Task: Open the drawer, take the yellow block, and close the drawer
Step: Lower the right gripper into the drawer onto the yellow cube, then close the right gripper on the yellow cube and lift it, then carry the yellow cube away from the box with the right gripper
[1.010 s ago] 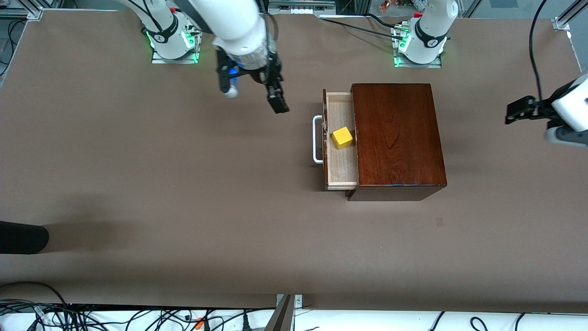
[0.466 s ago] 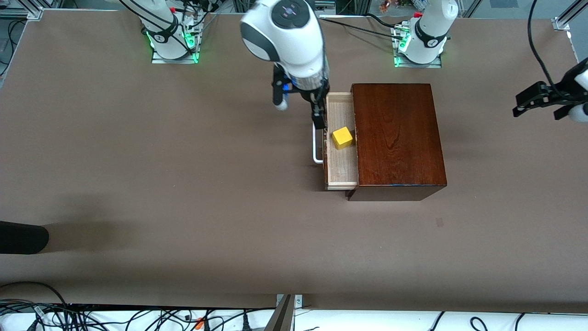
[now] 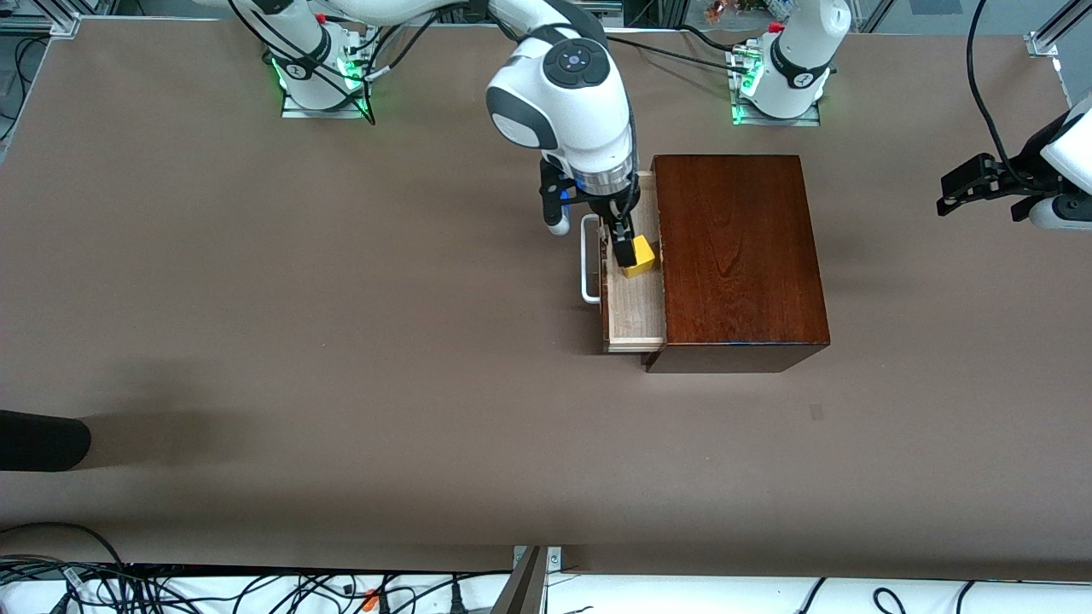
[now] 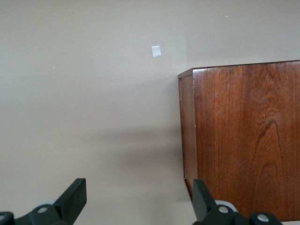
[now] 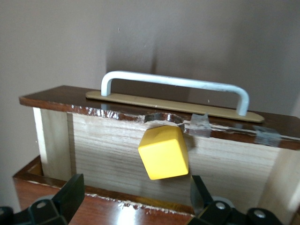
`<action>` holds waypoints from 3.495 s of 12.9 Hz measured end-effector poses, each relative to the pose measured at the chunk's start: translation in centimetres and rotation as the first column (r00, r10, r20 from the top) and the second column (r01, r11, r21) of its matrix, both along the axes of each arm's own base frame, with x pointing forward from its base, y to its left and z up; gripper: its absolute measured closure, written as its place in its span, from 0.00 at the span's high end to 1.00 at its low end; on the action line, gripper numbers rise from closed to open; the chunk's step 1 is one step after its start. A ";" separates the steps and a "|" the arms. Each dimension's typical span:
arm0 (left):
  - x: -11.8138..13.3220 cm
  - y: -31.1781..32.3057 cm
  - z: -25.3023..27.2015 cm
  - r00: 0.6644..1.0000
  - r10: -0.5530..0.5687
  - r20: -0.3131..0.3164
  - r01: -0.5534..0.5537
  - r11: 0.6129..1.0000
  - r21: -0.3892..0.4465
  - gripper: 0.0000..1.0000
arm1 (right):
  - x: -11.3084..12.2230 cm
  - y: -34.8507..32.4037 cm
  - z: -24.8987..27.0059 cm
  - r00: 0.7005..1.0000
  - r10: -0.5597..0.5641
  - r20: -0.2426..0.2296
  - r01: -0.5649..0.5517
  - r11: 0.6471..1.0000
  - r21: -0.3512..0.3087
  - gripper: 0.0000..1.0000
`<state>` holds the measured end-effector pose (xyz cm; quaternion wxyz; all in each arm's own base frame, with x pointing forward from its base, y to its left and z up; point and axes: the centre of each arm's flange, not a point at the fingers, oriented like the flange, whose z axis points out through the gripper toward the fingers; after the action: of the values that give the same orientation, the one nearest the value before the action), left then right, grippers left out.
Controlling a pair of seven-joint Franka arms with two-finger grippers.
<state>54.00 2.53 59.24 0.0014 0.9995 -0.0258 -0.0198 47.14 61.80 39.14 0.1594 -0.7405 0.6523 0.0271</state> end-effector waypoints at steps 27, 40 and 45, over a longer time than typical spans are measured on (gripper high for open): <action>0.4 -1.4 0.4 1.000 -0.019 0.018 0.019 1.000 0.002 1.00 | -1.0 1.9 -7.2 0.993 0.114 0.004 -0.113 0.988 -0.108 0.56; 0.4 -1.3 0.4 1.000 -0.017 0.018 0.017 1.000 0.002 1.00 | 3.7 -10.3 11.5 0.968 0.132 -0.211 -0.183 0.953 -0.242 0.56; 0.4 -1.3 0.4 1.000 -0.016 0.018 0.016 1.000 0.002 1.00 | 7.4 -23.6 13.4 0.846 0.446 -0.291 -0.519 0.812 -0.268 0.56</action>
<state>54.37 1.25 59.64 0.0000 0.9994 -0.0338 -0.0110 54.57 38.21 52.54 -0.0530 -0.8909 0.4497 0.0350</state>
